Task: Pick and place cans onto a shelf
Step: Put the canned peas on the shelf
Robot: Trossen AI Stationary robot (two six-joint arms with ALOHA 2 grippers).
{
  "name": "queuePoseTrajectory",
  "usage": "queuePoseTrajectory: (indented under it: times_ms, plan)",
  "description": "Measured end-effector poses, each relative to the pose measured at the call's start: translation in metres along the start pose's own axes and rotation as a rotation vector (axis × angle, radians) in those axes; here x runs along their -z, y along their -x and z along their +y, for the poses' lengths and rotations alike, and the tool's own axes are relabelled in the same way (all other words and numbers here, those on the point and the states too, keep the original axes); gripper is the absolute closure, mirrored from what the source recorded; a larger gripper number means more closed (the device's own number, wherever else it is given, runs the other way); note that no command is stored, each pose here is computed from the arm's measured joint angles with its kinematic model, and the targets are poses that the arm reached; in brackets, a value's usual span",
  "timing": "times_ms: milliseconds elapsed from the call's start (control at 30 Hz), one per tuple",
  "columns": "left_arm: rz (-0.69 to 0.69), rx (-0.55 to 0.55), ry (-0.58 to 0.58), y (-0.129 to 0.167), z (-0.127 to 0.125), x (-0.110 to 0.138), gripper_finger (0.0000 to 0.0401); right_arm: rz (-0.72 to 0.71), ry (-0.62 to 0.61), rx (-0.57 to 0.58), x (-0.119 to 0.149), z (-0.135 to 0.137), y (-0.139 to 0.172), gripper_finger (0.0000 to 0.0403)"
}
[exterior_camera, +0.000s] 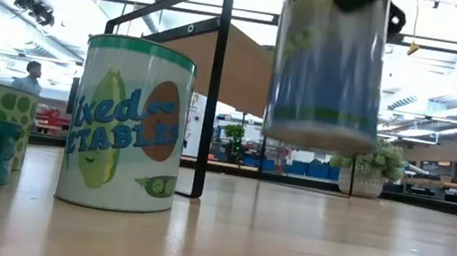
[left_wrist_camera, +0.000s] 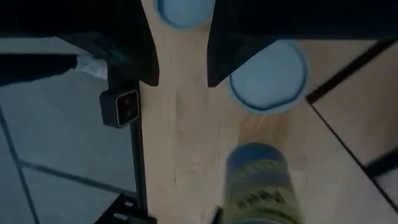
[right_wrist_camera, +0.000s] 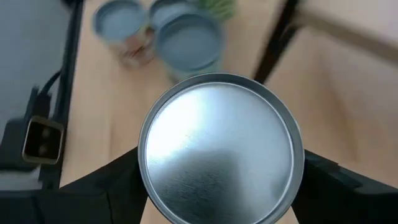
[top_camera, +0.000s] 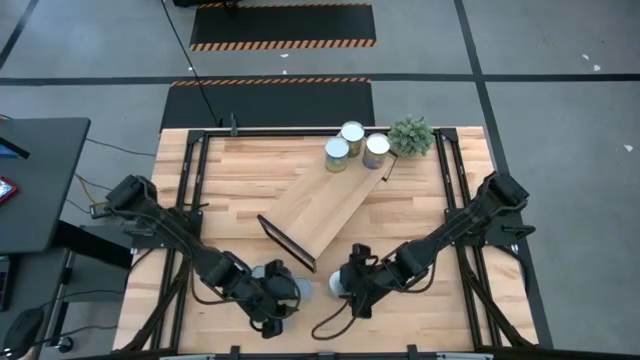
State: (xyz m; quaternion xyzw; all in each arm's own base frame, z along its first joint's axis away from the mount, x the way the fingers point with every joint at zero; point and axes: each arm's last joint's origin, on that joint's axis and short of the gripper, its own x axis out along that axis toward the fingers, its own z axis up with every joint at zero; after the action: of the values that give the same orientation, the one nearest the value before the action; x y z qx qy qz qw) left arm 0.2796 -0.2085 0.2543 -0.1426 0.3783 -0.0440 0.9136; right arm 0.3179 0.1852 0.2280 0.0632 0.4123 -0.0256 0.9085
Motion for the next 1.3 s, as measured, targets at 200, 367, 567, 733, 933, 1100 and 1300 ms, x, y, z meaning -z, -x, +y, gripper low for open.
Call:
queuePoseTrajectory:
  times_ms: [200, 367, 567, 733, 933, 1100, 1300]
  plan:
    - [0.032, -0.027, -0.112, 0.029, 0.009, -0.003, 0.0260, -0.053, -0.168, 0.125, -0.009, -0.021, 0.031, 0.0088]
    - [0.058, -0.082, -0.231, 0.050, 0.018, -0.004, 0.0260, -0.105, -0.288, 0.221, -0.015, -0.040, 0.057, 0.0088]
    - [0.053, -0.133, -0.342, 0.074, 0.028, -0.006, 0.0260, -0.118, -0.394, 0.271, -0.019, -0.061, 0.081, 0.0088]
    - [0.006, -0.197, -0.419, 0.097, 0.041, -0.012, 0.0260, -0.120, -0.418, 0.293, -0.021, -0.076, 0.096, 0.0088]
    - [-0.036, -0.248, -0.408, 0.118, 0.071, -0.019, 0.0260, -0.187, -0.440, 0.360, -0.029, -0.099, 0.113, 0.0088]
    - [-0.097, -0.275, -0.371, 0.134, 0.089, -0.027, 0.0260, -0.268, -0.482, 0.469, -0.038, -0.123, 0.120, 0.0088]
    - [-0.114, -0.325, -0.392, 0.137, 0.103, -0.036, 0.0260, -0.246, -0.490, 0.584, -0.045, -0.151, 0.110, 0.0087]
